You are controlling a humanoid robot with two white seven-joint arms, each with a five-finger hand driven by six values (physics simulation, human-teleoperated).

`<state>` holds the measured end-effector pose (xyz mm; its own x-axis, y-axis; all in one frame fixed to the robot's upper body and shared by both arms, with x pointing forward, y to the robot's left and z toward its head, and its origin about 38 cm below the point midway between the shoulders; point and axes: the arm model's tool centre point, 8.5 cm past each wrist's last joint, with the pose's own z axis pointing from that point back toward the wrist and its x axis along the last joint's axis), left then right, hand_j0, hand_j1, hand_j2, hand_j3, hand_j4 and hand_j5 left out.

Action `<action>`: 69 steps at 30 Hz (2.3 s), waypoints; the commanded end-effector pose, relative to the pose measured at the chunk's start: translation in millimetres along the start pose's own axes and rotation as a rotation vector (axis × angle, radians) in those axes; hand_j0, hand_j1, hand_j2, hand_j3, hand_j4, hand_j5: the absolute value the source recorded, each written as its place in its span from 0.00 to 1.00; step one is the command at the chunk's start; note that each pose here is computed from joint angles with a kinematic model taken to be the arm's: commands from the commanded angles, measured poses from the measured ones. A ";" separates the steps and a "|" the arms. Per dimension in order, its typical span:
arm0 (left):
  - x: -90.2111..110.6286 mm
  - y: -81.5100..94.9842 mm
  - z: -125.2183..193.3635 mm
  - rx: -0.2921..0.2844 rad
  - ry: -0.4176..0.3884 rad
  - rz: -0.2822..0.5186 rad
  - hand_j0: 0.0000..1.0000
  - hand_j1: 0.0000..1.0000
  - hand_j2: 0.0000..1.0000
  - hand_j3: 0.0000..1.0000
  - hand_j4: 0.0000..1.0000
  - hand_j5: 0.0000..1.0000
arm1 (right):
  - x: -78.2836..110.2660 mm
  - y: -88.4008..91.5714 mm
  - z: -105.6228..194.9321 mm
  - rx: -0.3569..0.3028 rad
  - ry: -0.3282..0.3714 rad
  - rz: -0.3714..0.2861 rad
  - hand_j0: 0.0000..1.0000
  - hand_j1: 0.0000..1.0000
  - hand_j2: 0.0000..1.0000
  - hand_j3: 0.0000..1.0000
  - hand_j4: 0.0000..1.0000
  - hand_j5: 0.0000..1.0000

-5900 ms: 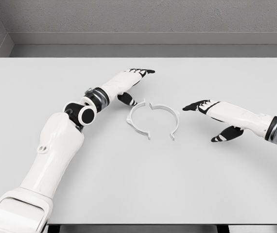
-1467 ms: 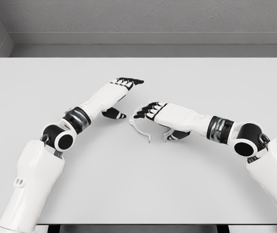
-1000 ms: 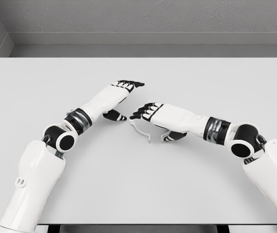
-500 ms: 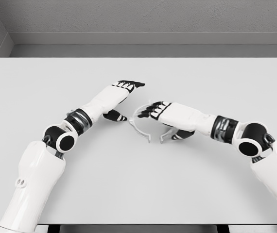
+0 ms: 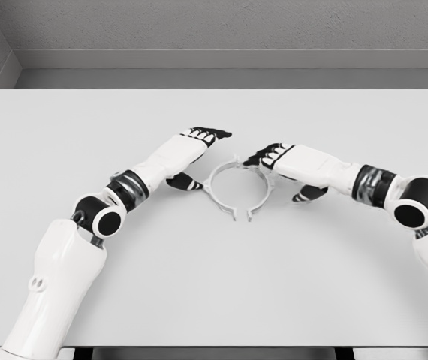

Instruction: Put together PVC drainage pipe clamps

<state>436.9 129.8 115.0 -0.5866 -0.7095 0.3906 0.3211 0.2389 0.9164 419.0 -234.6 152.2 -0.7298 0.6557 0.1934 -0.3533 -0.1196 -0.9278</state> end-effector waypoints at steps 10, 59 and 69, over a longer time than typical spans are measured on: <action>2.2 -0.4 -0.3 0.001 -0.007 0.003 1.00 1.00 1.00 1.00 1.00 1.00 | -30.9 -5.5 12.0 -0.018 0.107 -0.052 1.00 1.00 1.00 1.00 1.00 1.00; -5.6 17.7 -30.7 -0.010 0.008 -0.001 1.00 1.00 1.00 1.00 1.00 1.00 | -28.9 -6.3 15.6 -0.052 0.107 -0.106 1.00 1.00 1.00 1.00 1.00 1.00; 2.1 16.7 -33.5 -0.008 -0.009 -0.001 1.00 1.00 1.00 1.00 1.00 1.00 | -19.0 -4.2 13.9 -0.077 0.037 -0.172 1.00 1.00 1.00 1.00 1.00 1.00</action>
<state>465.9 111.4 126.1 -0.5908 -0.7079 0.3870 0.3285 0.2271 0.9168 426.2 -256.8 154.7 -0.6385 0.6937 0.3332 -0.4242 0.0440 -0.9045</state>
